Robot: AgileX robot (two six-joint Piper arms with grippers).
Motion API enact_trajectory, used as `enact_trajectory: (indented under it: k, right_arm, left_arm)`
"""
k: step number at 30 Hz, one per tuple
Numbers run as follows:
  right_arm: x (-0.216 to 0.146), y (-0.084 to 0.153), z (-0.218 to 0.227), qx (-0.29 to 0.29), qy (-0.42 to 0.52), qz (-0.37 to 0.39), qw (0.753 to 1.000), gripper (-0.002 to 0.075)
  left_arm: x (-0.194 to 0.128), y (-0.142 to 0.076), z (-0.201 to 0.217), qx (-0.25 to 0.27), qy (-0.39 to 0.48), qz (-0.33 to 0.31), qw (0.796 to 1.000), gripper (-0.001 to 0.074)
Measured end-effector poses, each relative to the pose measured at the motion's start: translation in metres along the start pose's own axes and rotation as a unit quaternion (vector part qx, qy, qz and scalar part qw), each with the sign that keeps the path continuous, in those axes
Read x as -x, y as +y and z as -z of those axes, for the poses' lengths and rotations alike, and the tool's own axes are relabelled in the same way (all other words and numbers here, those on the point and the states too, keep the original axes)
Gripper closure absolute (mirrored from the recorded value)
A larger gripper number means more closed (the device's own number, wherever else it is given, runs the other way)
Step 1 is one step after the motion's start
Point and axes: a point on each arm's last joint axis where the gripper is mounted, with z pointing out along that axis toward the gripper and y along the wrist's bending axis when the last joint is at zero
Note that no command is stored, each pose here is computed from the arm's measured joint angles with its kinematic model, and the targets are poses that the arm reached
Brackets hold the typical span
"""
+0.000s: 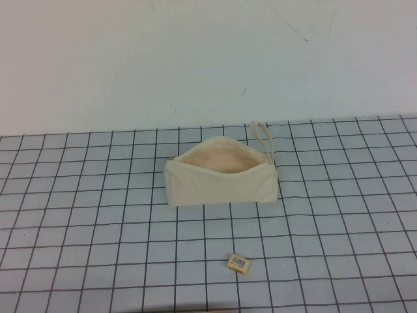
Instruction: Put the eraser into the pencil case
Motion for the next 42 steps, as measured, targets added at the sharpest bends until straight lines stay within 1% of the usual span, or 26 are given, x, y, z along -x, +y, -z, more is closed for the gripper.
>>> enact_trajectory:
  k: [11, 33, 36, 38, 41, 42]
  right_arm:
    - [0.000, 0.000, 0.000, 0.000, 0.000, 0.000, 1.000, 0.0727]
    - [0.001, 0.000, 0.000, 0.000, -0.003, 0.000, 1.000, 0.0727]
    - [0.003, 0.000, -0.001, 0.000, -0.025, 0.000, 1.000, 0.0727]
    - [0.010, 0.000, 0.000, -0.001, -0.062, 0.000, 0.998, 0.0727]
    - [0.027, 0.000, 0.004, -0.002, -0.158, 0.000, 0.987, 0.0727]
    - [0.033, 0.000, 0.006, -0.003, -0.197, 0.002, 0.980, 0.0727]
  left_arm:
    - [0.000, 0.000, 0.000, 0.000, 0.000, -0.011, 1.000, 0.0736]
    - [0.000, 0.000, 0.000, 0.000, 0.000, -0.011, 1.000, 0.0736]
    - [0.000, 0.000, 0.000, 0.000, 0.000, -0.011, 1.000, 0.0736]
    - [0.000, 0.000, 0.000, 0.000, 0.000, -0.011, 1.000, 0.0736]
    - [0.000, 0.000, 0.000, 0.000, 0.000, -0.011, 1.000, 0.0736]
    - [0.000, 0.000, 0.000, 0.000, 0.000, -0.011, 1.000, 0.0736]
